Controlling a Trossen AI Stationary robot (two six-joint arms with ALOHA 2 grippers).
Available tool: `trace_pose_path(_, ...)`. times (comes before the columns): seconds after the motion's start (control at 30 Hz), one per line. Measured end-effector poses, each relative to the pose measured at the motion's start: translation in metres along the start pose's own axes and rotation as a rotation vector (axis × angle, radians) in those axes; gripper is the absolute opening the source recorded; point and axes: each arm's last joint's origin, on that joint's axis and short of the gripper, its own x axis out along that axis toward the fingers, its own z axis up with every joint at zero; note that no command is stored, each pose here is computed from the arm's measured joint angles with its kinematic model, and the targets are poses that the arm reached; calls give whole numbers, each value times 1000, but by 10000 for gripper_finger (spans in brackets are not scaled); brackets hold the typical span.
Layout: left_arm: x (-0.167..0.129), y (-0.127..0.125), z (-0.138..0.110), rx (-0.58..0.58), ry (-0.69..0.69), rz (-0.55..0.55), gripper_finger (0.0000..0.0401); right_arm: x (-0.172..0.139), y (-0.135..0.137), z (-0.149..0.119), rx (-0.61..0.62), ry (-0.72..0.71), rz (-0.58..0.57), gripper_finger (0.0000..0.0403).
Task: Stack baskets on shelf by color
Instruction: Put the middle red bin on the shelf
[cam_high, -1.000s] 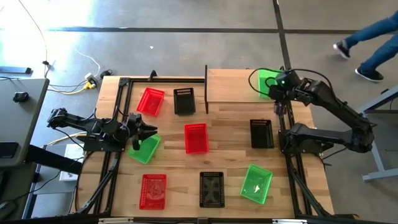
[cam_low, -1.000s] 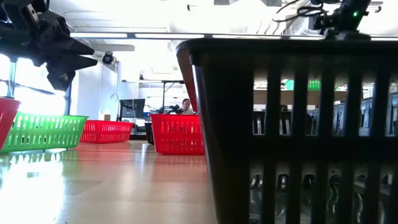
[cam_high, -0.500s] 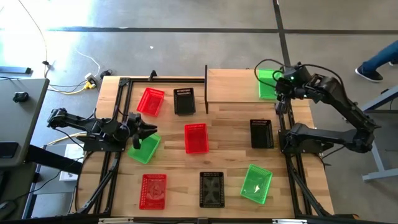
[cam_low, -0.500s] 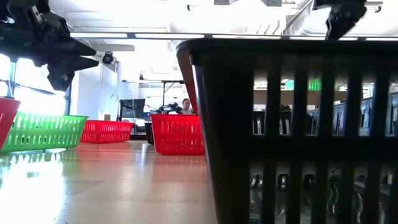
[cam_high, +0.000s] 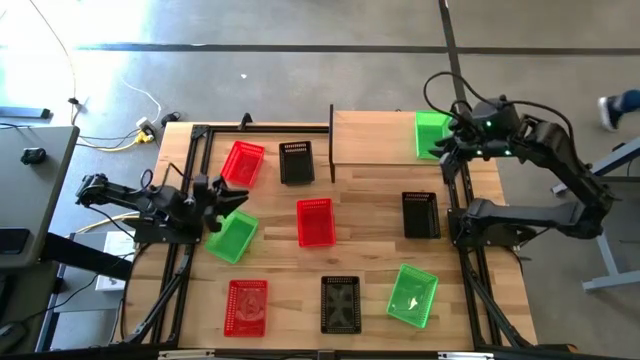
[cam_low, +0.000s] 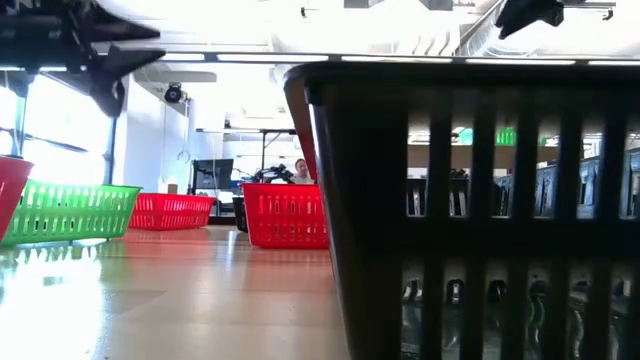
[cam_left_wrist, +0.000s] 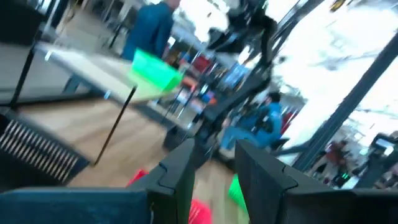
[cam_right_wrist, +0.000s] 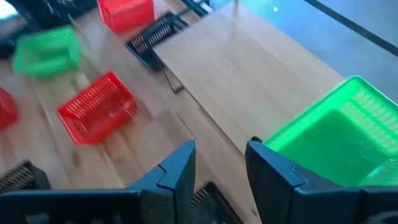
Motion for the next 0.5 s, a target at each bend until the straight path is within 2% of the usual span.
trace_pose_path(0.2, -1, -12, 23, 62, -44, -55, 104, 3, 12, 4, 62, -32, 35, 126)
trace_pose_path(0.33, 1, -24, 42, 137, -62, -73, 104, 4, 19, 5, 76, -54, 7, 126)
trace_pose_path(0.5, 9, -37, 60, 255, 11, -44, 104, 6, 26, 4, 100, -67, -20, 126)
